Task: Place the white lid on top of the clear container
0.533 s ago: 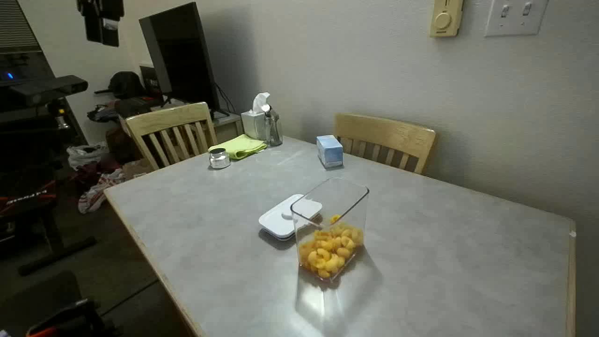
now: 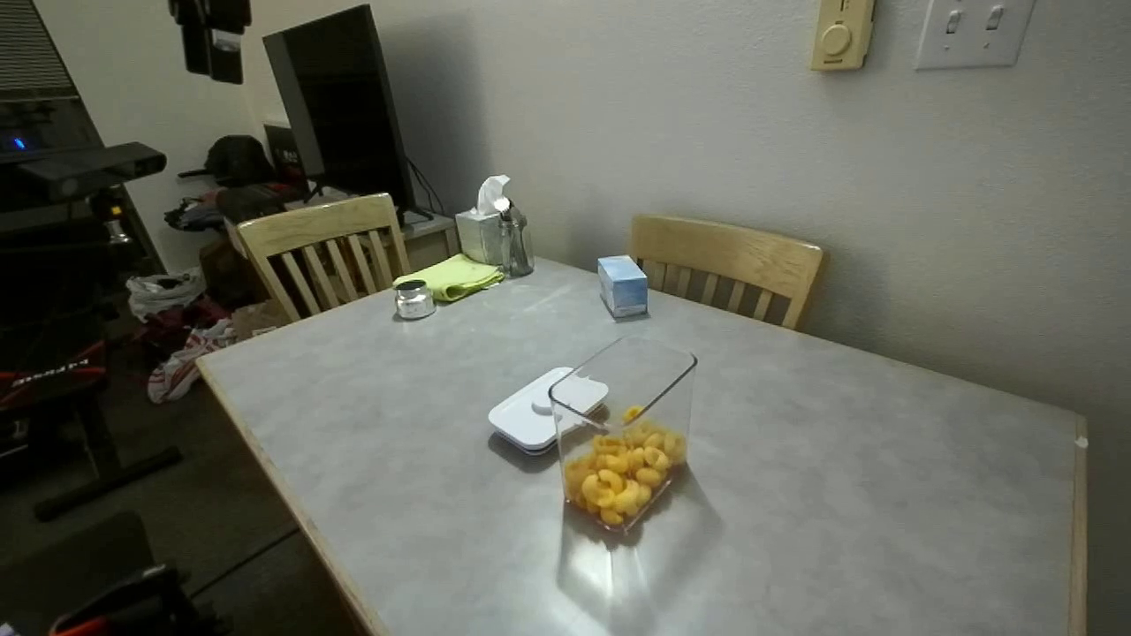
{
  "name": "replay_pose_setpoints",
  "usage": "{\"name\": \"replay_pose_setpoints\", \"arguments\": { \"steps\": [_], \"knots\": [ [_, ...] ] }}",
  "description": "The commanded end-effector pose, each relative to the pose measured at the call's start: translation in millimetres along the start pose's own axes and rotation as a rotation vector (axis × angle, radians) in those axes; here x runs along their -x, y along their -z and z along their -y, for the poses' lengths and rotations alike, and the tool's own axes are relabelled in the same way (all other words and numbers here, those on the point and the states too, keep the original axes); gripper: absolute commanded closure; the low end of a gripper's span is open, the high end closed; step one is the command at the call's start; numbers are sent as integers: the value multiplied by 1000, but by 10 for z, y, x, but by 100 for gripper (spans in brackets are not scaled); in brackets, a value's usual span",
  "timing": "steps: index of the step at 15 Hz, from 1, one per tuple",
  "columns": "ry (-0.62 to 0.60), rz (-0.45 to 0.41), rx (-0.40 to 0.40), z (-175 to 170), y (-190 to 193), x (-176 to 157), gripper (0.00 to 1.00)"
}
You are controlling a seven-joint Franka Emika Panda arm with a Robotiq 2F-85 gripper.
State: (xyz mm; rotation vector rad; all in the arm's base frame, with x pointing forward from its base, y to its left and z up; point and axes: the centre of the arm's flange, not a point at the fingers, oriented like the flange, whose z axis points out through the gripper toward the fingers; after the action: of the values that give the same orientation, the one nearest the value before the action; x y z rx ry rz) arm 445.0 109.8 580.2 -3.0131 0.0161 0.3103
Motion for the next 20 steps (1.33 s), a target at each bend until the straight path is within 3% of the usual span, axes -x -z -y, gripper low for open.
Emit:
{"name": "replay_pose_setpoints", "arguments": {
  "steps": [1,4,6,11,12,13,14,17,20],
  "knots": [
    [-126,-30,-49,-420,65,-189,0],
    [-225,-48,-97,-843,51,-308,0],
    [-281,-54,-121,-1100,12,-387,26],
    [-363,-32,-152,-1493,-188,-530,60],
    [-365,-35,-152,-1522,-225,-563,37],
    [-370,-29,-151,-1545,-255,-605,22],
    [-362,-20,-151,-1560,-299,-638,20],
    [-313,-4,-103,-1612,-473,-770,2],
    [-256,46,-67,-1726,-682,-951,0]
  ]
}}
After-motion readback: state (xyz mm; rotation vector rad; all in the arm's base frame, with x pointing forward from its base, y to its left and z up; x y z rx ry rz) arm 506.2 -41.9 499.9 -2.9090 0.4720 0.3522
